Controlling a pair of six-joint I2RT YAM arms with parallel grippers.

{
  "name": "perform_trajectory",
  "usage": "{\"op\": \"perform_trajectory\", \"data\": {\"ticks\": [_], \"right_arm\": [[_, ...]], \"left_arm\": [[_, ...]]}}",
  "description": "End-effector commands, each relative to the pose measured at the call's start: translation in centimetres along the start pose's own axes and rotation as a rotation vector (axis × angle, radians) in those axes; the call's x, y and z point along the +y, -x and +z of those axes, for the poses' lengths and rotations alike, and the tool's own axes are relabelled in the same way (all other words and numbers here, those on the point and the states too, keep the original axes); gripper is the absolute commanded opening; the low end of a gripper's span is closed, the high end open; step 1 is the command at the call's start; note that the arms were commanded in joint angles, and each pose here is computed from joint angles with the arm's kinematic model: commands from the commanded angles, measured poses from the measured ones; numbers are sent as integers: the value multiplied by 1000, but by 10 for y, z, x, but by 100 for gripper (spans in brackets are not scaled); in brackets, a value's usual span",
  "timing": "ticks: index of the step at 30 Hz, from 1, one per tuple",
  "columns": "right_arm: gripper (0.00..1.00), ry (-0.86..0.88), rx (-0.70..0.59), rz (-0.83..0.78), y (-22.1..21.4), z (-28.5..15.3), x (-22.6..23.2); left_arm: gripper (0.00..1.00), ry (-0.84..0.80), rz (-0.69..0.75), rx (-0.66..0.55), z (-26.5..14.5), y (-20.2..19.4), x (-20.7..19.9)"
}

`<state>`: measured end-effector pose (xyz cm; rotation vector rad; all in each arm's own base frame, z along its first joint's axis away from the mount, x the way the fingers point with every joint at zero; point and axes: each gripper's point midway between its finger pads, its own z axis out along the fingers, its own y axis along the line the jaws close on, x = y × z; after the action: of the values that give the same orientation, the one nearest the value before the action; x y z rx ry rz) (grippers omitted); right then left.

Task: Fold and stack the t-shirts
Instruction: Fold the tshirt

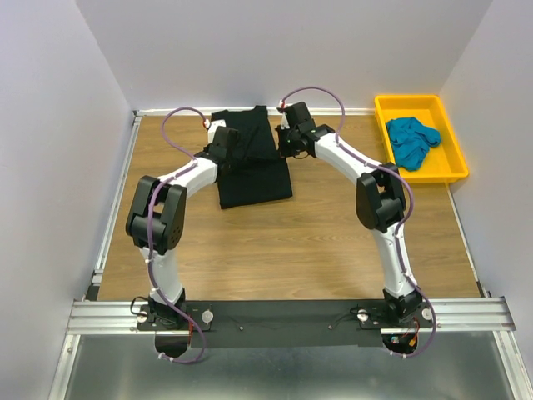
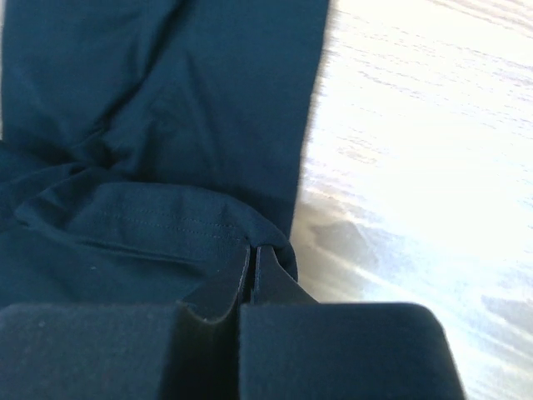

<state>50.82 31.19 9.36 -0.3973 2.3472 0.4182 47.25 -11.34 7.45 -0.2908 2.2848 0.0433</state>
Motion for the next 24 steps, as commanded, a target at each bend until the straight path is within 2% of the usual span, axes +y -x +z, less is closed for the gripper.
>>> {"op": "perform_trajectory", "data": {"ticks": [1,10,16,24], "right_arm": [[1,-45,-23,-18,3,20,-16],[1,-19,-48,-37,1,30,-13],[1,17,-111,-29,19,18,-4],[1,15,-119,-33,19,26,-5]], "left_arm": [[0,8,-11,-25,17,9,1],[0,34,-43,-10,28,0,8],[0,1,-52,-42,21,9,5],[0,1,-55,-69,23,19,4]]}}
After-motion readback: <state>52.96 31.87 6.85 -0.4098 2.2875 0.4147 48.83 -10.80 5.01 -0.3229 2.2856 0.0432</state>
